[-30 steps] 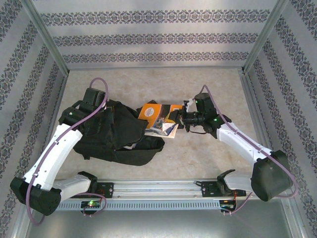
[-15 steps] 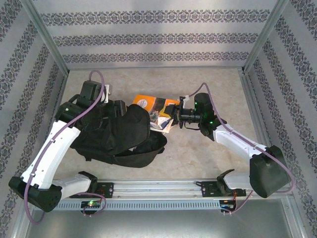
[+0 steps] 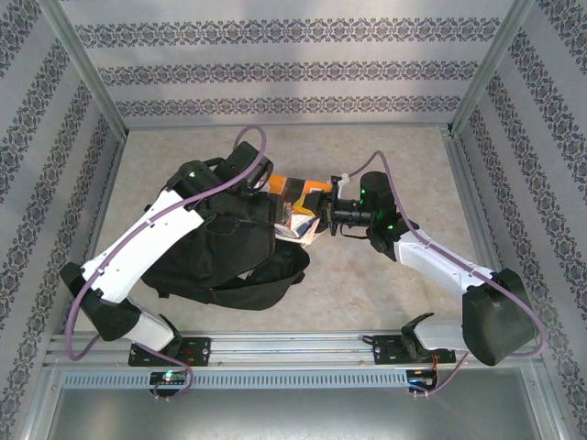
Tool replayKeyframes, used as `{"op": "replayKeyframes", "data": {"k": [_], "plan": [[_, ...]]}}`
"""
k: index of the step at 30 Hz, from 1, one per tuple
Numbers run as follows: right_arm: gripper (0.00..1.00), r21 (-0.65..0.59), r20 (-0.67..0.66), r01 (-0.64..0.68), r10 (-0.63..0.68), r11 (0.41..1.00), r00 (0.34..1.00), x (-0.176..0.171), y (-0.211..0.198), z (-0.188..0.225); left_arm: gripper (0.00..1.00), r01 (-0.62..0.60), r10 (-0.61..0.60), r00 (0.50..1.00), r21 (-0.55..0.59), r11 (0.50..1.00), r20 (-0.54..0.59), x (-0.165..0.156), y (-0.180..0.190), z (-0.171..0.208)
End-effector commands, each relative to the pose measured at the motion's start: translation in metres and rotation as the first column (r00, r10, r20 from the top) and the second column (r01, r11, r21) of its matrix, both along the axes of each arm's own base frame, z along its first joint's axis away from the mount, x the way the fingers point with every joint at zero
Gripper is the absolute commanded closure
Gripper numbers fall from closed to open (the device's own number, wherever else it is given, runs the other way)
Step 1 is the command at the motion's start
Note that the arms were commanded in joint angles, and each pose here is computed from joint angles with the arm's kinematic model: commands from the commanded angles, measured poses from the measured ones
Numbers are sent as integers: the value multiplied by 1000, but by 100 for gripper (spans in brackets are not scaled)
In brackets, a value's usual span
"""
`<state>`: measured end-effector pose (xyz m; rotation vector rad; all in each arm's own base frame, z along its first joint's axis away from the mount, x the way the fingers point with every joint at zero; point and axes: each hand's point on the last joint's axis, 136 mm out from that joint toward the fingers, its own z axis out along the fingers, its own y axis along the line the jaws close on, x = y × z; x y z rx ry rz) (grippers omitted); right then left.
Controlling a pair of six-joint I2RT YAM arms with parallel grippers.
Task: Pack the student bag
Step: Open the student bag at the middle-left of the table.
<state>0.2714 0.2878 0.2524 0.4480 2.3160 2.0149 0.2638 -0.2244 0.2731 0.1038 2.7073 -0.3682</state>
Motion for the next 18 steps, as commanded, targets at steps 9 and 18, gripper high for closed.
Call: {"op": "replayKeyframes", "data": {"k": [9, 18], "plan": [[100, 54, 213, -83, 69, 995, 975, -14, 8, 51, 40, -62, 79, 995, 227, 972, -65, 8, 18, -14], [100, 52, 239, -91, 76, 994, 968, -15, 7, 54, 69, -22, 49, 992, 218, 976, -118, 8, 6, -23]]}}
